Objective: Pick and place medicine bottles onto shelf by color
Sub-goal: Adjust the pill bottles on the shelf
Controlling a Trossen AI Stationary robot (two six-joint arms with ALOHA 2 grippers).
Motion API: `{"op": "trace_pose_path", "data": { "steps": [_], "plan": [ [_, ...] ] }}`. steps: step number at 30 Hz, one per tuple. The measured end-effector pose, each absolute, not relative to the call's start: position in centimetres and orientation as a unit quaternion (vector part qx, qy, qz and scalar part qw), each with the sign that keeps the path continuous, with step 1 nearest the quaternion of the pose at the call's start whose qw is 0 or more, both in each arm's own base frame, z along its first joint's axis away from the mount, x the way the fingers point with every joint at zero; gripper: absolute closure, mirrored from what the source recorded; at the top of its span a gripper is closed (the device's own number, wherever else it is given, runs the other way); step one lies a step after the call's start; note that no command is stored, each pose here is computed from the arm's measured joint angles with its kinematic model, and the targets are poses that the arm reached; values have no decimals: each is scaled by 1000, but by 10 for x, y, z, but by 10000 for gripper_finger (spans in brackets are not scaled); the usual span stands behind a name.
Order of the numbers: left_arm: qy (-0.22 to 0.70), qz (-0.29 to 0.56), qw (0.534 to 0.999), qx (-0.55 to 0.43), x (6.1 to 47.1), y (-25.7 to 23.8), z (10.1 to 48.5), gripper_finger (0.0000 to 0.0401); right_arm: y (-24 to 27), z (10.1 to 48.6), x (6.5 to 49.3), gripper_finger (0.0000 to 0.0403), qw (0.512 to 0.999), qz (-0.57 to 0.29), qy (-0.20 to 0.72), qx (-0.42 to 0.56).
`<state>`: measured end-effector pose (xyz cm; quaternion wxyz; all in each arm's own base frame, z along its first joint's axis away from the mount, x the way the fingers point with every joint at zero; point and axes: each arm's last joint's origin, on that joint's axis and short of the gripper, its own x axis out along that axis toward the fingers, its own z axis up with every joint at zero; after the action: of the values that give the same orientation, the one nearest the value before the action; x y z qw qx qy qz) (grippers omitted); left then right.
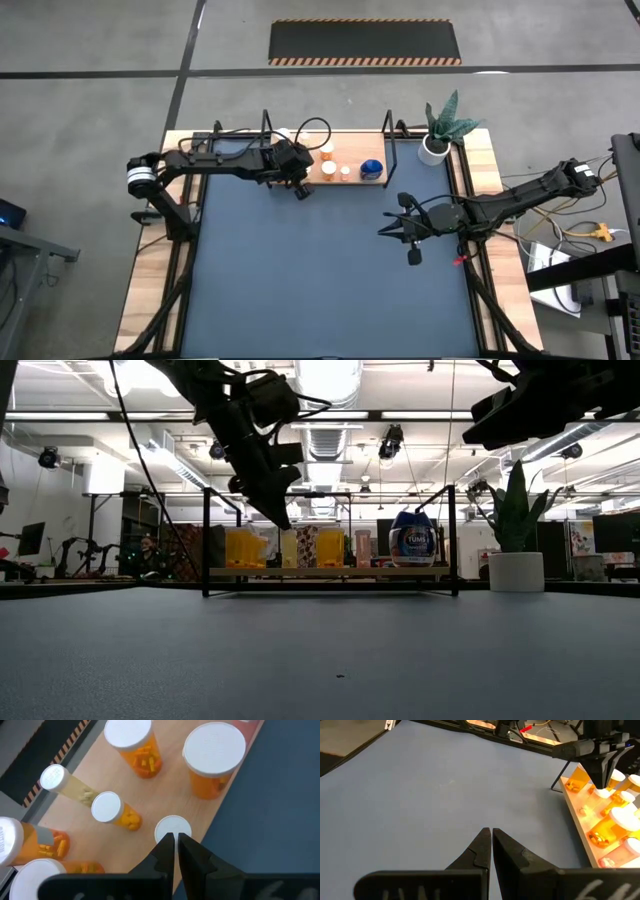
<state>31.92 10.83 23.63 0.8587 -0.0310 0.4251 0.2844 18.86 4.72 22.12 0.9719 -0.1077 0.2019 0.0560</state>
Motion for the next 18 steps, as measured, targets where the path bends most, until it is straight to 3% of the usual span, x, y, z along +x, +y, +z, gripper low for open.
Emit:
{"op": "trace_pose_path", "data": {
  "steps": [18],
  "plan": [
    [390,292,872,-43,324,110,241,393,47,221,189,394,972,56,202,-108]
  ]
}}
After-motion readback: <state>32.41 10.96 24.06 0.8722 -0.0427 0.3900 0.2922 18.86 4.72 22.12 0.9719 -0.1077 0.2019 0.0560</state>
